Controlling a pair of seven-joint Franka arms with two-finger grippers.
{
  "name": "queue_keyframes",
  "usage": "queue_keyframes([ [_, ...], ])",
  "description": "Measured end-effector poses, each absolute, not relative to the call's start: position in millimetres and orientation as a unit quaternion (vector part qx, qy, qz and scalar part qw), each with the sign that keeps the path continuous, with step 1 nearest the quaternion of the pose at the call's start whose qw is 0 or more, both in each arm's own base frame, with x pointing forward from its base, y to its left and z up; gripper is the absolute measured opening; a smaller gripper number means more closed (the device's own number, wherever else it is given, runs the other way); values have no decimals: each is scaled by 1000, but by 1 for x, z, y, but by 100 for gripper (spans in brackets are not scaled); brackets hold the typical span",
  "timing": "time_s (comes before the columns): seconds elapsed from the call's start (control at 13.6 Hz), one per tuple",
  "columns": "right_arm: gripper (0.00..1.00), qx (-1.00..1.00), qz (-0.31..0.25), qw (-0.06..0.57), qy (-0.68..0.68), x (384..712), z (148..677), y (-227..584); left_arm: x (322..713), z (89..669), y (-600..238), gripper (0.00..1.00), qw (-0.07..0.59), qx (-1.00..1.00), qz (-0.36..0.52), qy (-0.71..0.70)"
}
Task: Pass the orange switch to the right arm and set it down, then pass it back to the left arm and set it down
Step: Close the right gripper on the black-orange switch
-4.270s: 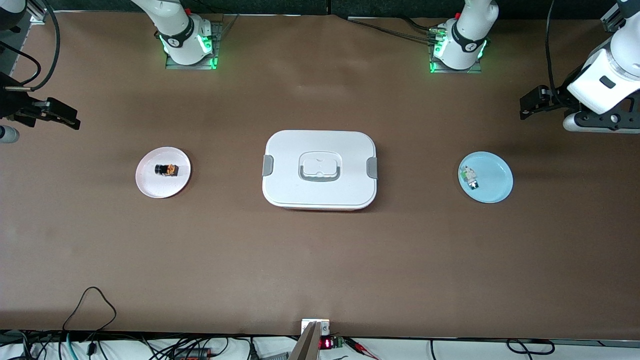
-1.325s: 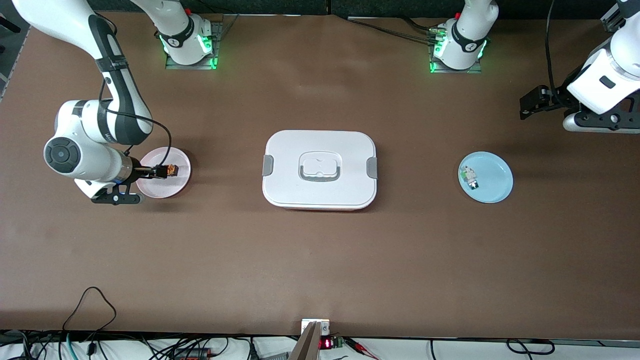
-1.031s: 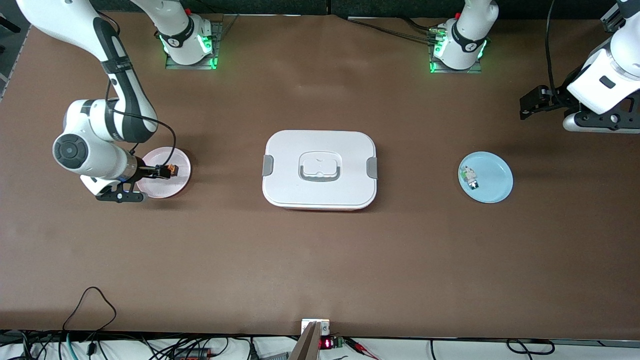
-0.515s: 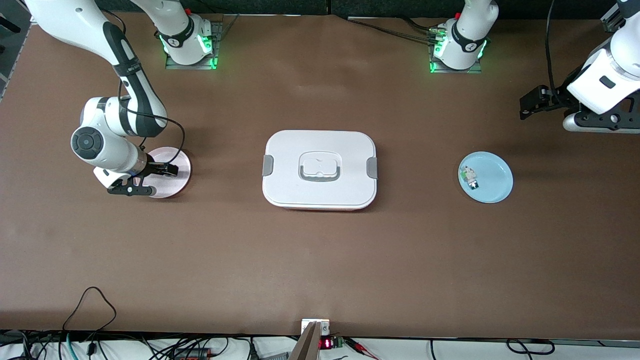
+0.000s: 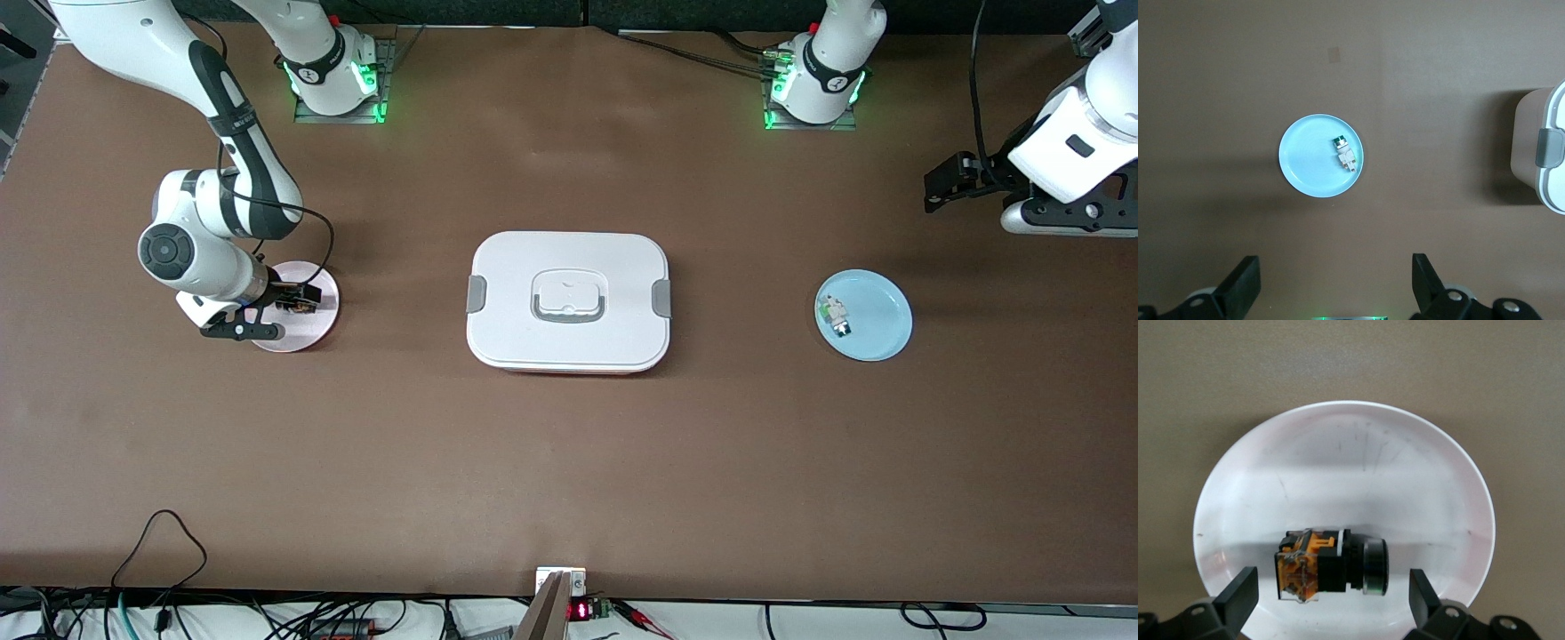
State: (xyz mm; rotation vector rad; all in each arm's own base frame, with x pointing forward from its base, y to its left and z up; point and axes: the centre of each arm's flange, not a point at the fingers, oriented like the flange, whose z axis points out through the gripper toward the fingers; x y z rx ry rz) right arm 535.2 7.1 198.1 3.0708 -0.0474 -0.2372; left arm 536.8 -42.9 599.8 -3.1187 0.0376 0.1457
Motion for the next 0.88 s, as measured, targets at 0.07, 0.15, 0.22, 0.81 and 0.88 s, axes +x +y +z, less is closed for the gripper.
queue_keyframes([
  [0.07, 100, 996, -77, 30, -19, 534, 197, 3, 537, 600, -43, 100, 10, -999, 47, 12],
  [0.15, 100, 996, -78, 30, -21, 533, 195, 1, 537, 600, -43, 100, 10, -999, 47, 12],
  [0.22, 100, 996, -78, 30, -22, 533, 194, -1, 537, 600, -43, 100, 10, -999, 47, 12],
  [0.81, 100, 997, -72, 30, -21, 532, 184, 0, 537, 600, -43, 100, 10, -999, 47, 12],
  [0.88, 100, 997, -72, 30, -20, 532, 182, 1, 537, 600, -43, 100, 10, -999, 47, 12],
])
